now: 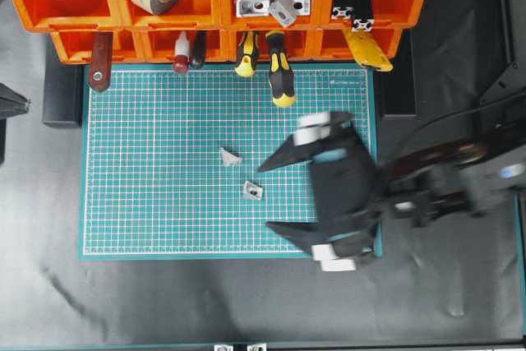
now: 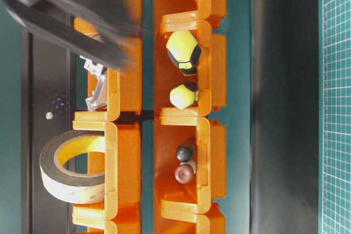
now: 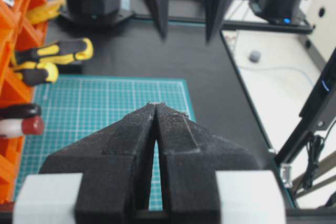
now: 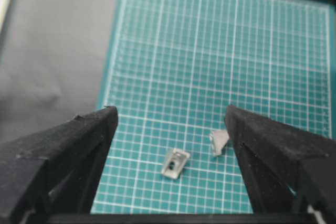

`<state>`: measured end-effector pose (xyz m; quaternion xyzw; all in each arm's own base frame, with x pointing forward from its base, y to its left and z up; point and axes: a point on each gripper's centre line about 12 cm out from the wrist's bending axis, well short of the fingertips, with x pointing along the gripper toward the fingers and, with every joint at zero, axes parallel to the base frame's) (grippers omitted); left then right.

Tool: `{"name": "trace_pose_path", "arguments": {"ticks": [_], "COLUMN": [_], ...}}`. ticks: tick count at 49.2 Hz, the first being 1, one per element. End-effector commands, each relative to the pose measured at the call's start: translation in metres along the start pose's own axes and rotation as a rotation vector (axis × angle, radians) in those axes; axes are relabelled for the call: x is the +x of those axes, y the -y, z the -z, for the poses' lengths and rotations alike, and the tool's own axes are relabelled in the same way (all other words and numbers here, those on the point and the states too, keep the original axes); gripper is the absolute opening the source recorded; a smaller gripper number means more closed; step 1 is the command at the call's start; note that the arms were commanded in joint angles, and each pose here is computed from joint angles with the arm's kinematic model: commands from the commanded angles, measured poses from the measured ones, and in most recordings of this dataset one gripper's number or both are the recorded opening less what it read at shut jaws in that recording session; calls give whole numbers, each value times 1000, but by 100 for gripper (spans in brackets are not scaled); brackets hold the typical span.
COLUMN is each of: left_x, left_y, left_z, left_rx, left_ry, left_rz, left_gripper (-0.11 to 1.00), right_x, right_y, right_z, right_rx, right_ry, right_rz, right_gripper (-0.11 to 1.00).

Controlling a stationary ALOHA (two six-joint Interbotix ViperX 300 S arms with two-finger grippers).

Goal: Pick corner brachets from container rack with right arm.

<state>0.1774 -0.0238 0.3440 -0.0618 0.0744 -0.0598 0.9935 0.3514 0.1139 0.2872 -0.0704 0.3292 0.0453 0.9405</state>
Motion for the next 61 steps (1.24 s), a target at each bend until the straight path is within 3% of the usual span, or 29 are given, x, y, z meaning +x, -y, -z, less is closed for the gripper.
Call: {"name": "trace_pose_path", "arguments": {"ticks": [1, 15, 27, 43, 50, 61], "left_x": [0, -2, -2, -2, -1, -2], "left_y": [1, 1, 1, 1, 1, 1], "left_z": [-5, -5, -2, -1, 0, -2], "left_rx": [2, 2, -4, -6, -18, -50], "left_ry": [18, 25, 19, 18, 15, 28], "left_rz": [5, 7, 5, 5, 5, 10], "left_gripper": [0, 0, 0, 0, 0, 0], "right_x": [-38, -98, -139, -169, -183, -186], "right_y": [8, 27, 40, 55, 60, 62], "right_z": [-10, 16, 54, 100, 109, 113], "right_rx": [26, 70, 93, 121, 137, 139], "right_ry": [85, 210, 307, 395, 457, 466], "right_rz": [-8, -33, -56, -51, -56, -49], "right_gripper": [79, 77, 72, 65, 64, 64]}}
